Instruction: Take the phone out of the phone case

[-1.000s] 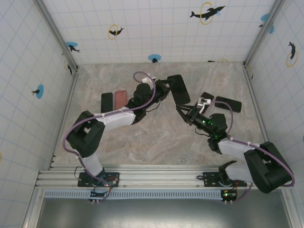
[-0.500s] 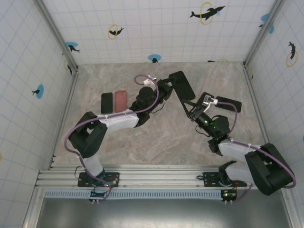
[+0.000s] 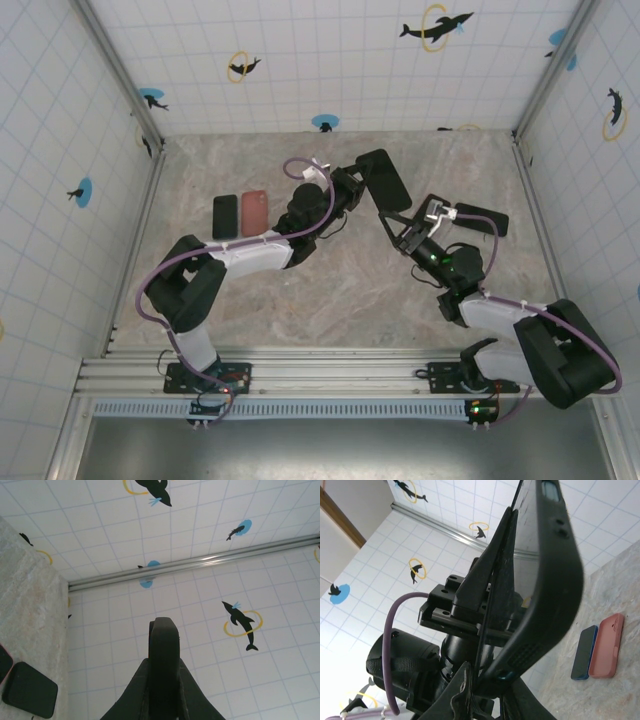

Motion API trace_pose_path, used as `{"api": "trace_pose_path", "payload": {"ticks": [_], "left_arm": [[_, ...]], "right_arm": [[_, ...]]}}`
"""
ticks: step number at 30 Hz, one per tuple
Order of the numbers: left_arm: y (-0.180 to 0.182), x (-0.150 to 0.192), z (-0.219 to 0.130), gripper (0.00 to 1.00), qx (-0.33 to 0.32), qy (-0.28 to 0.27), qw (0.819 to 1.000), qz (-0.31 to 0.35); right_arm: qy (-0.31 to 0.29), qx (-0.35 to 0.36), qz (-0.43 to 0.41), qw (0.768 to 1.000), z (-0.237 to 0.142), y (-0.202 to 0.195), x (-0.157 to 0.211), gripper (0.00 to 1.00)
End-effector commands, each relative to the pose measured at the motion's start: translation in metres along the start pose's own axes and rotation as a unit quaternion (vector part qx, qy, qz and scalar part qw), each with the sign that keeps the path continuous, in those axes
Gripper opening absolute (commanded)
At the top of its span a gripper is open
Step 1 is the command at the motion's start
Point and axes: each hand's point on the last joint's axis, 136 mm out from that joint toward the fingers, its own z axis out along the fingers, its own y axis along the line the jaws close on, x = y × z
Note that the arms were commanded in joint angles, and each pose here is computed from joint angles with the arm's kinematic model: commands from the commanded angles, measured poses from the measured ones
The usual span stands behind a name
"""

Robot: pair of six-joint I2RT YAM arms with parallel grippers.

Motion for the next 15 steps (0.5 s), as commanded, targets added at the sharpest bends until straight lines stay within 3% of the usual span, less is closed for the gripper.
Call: {"api": "trace_pose_path", "payload": {"ticks": [1,15], "left_arm": [[-0.033,-0.005,0.003,0.01,0.053,-0.013,0.998,-0.014],[-0.036,-0.002,0.002,0.0,0.057,-0.005,0.998,-0.021]], "right_arm": [[0.007,-0.021,-0.025,0.999,0.004,0.013,0.0,0.2],[0.018,0.003,-0.044,0.999,0.008,0.002,0.0,0.11]]}}
